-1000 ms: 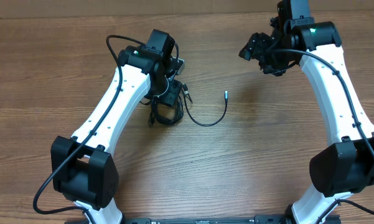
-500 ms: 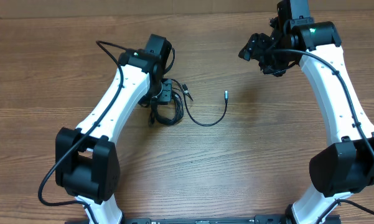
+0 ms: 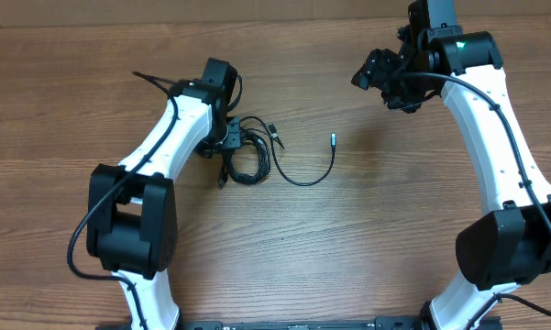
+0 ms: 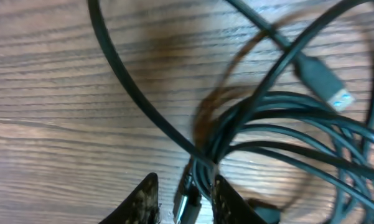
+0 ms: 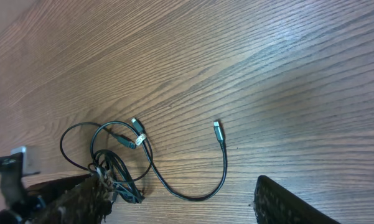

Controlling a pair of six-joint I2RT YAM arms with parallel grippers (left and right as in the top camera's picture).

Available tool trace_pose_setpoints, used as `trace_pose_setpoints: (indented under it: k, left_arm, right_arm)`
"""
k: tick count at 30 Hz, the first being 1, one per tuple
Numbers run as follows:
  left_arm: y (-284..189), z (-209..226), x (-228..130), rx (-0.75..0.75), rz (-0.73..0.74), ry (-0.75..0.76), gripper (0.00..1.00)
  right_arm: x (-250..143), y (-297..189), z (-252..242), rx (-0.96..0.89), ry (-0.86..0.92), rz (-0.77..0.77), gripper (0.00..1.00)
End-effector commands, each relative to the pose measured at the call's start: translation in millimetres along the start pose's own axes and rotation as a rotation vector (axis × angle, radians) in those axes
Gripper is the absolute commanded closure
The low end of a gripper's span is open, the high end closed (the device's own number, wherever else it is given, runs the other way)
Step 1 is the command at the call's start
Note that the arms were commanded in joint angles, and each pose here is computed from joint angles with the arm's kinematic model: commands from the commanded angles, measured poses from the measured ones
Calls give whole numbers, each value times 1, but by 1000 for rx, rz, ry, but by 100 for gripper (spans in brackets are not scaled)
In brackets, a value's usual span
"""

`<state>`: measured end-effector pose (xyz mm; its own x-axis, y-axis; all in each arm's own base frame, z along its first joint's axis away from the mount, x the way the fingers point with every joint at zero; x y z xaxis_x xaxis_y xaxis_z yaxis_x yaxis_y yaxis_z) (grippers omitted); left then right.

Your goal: Untangle cables

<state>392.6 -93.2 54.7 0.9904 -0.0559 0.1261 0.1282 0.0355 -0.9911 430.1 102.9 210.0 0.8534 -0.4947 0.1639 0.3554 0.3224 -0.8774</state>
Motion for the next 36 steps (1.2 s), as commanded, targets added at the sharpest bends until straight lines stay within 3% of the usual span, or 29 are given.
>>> trace_pose_setpoints:
  k: [1, 10, 21, 29, 31, 36]
  left_arm:
    - [16, -8, -7, -26, 47, -4, 72]
    - [38, -12, -2, -30, 46, 0, 73]
    - [48, -12, -3, -23, 59, 2, 87]
    - [49, -11, -3, -19, 62, 2, 72]
    - [53, -12, -5, -20, 72, -10, 73]
    - [67, -11, -13, -9, 117, -36, 91]
  right_arm:
    - [2, -4, 0, 0, -6, -14, 28]
    - [1, -4, 0, -2, -5, -12, 27]
    - [1, -4, 0, -3, -5, -10, 27]
    - [0, -4, -1, -5, -9, -6, 28]
    - [-1, -3, -1, -6, -8, -4, 28]
    - [-1, -3, -2, -9, -7, -1, 28]
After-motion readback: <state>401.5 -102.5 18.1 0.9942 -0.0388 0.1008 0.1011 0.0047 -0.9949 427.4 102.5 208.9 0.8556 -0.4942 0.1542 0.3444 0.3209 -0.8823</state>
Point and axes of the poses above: each gripper's point midway between its finger pads, its own y axis out along the fingers, its own z axis along the line the jaws close on, x = y × z, the point moved 1 cm from there along -y, back along the fingers, and after that the axes turned 8 degrees about y, right-handed, at the moved point
